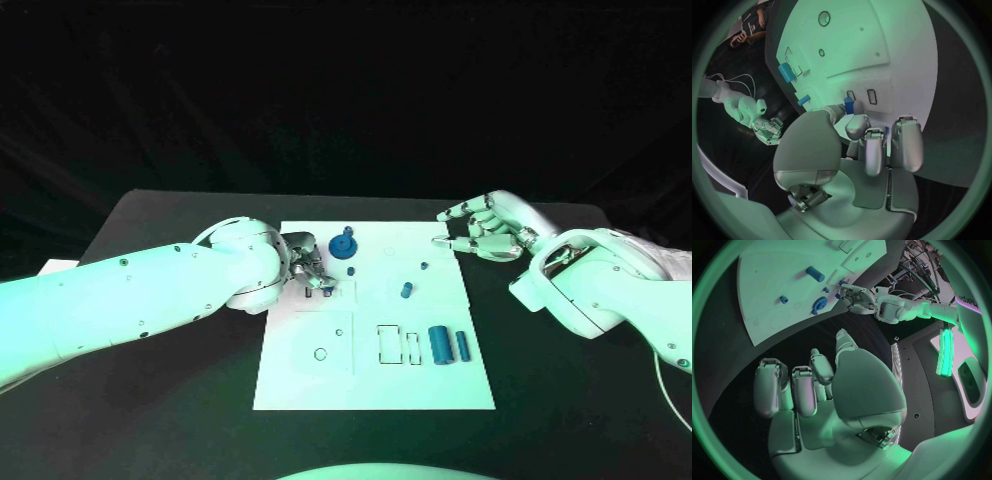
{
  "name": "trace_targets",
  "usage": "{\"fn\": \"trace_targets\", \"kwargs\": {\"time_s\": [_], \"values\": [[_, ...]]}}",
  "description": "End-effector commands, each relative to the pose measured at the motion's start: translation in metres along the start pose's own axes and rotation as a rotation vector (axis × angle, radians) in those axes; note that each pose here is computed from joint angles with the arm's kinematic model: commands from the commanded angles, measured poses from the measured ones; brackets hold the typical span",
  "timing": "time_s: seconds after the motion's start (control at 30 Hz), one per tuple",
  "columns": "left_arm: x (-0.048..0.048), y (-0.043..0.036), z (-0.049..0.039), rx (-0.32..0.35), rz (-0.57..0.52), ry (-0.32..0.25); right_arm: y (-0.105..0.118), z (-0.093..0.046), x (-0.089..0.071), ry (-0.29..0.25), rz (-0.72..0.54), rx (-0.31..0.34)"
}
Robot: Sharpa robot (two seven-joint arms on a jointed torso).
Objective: Assemble the parts on the task board
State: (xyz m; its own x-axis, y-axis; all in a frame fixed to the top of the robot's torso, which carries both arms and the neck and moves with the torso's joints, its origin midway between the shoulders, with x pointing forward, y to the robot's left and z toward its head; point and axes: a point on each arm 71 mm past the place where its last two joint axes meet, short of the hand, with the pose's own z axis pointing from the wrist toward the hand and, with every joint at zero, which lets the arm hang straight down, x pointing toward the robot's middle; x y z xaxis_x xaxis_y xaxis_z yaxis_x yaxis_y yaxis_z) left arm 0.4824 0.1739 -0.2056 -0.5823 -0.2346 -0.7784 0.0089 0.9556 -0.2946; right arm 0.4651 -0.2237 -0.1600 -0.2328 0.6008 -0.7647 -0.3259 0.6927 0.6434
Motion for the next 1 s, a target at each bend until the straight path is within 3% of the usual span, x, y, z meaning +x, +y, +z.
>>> {"fn": "trace_targets", "kwargs": {"time_s": [0.03, 0.47, 1.0], "values": [[0.0023, 0.0004, 0.0002, -0.001, 0.064, 0.020, 0.0006, -0.0004, 0.0016, 0.016, -0.005, -0.004], [0.0065, 0.0045, -0.0001, -0.017, 0.108, 0.087, 0.0008, -0.0001, 0.0021, 0.019, -0.005, -0.005], [0.0089, 0.0020, -0.0004, -0.012, 0.105, 0.111, 0.0010, 0.0000, 0.0029, 0.026, -0.005, -0.005]]}}
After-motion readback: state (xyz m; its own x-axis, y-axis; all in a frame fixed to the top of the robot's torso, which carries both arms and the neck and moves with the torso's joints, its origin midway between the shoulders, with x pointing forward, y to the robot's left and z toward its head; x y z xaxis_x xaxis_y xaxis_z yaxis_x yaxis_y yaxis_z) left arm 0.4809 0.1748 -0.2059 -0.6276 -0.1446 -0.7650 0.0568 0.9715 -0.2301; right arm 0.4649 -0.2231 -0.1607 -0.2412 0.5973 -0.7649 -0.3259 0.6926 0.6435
